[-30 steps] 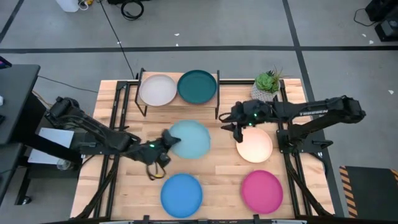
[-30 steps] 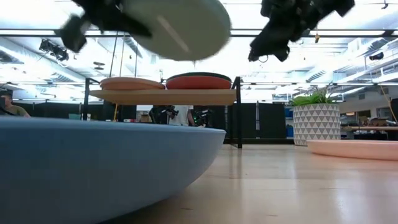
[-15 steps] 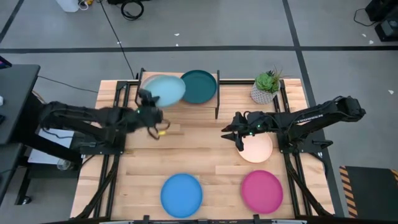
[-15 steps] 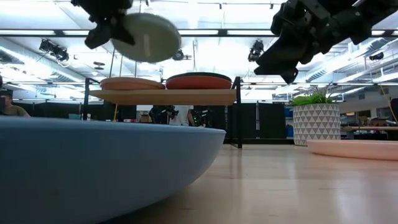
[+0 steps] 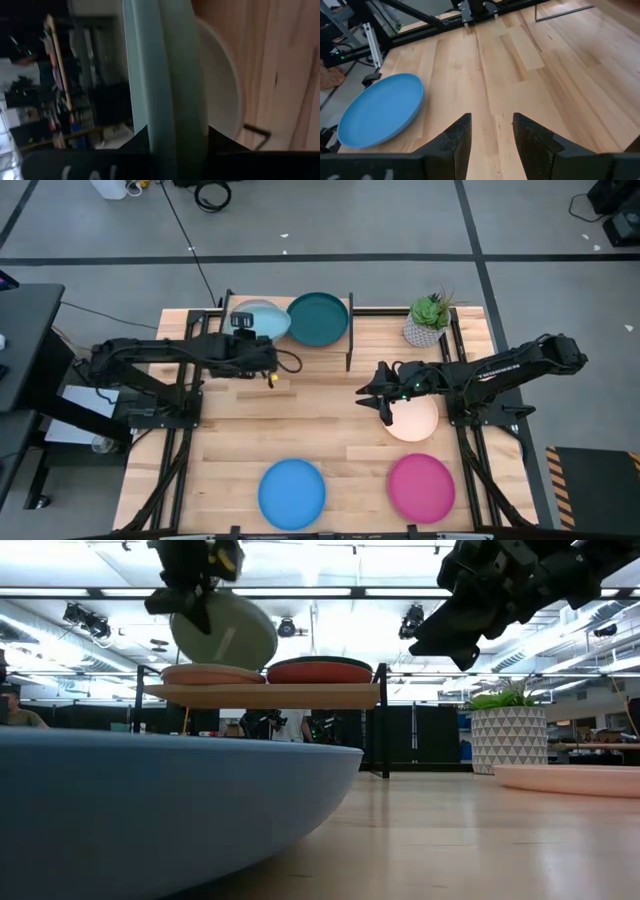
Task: Place and stack plates onto a shelf
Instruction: Stack the light blue plate on top of the gray plate on the shelf
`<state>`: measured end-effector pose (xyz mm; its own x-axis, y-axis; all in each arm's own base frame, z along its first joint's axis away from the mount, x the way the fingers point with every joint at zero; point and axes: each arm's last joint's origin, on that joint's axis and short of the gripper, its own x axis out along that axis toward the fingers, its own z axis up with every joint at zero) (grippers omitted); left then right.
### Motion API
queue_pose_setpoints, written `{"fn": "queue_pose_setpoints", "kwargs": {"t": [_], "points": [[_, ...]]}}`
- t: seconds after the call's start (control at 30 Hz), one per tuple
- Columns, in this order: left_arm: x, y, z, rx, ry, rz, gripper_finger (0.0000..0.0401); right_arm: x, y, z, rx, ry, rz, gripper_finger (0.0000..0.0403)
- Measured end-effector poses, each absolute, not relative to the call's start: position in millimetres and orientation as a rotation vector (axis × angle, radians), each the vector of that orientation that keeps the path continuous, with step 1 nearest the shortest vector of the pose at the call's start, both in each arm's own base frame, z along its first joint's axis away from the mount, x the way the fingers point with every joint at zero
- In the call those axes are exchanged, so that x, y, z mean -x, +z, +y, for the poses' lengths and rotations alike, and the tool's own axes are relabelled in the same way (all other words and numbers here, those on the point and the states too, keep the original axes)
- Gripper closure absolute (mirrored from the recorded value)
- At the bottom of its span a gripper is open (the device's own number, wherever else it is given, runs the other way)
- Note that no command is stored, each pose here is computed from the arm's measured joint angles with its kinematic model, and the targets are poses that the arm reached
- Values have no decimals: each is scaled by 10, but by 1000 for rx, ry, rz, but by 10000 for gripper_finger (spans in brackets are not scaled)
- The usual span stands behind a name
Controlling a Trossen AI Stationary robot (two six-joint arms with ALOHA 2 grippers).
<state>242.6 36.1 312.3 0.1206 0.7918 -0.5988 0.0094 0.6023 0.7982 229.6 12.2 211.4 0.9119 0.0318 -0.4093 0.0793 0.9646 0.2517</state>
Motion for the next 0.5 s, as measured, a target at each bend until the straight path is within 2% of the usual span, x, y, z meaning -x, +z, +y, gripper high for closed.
{"fn": "queue_pose_setpoints", "kwargs": {"t": [0.33,0.5], "points": [[-2491,3018,524,-772,706,1449,342,-2292,2114,178,-243,-34,421,252],[-2484,3001,559,-740,645,1476,311,-2293,2116,177,-243,-34,420,252]]}}
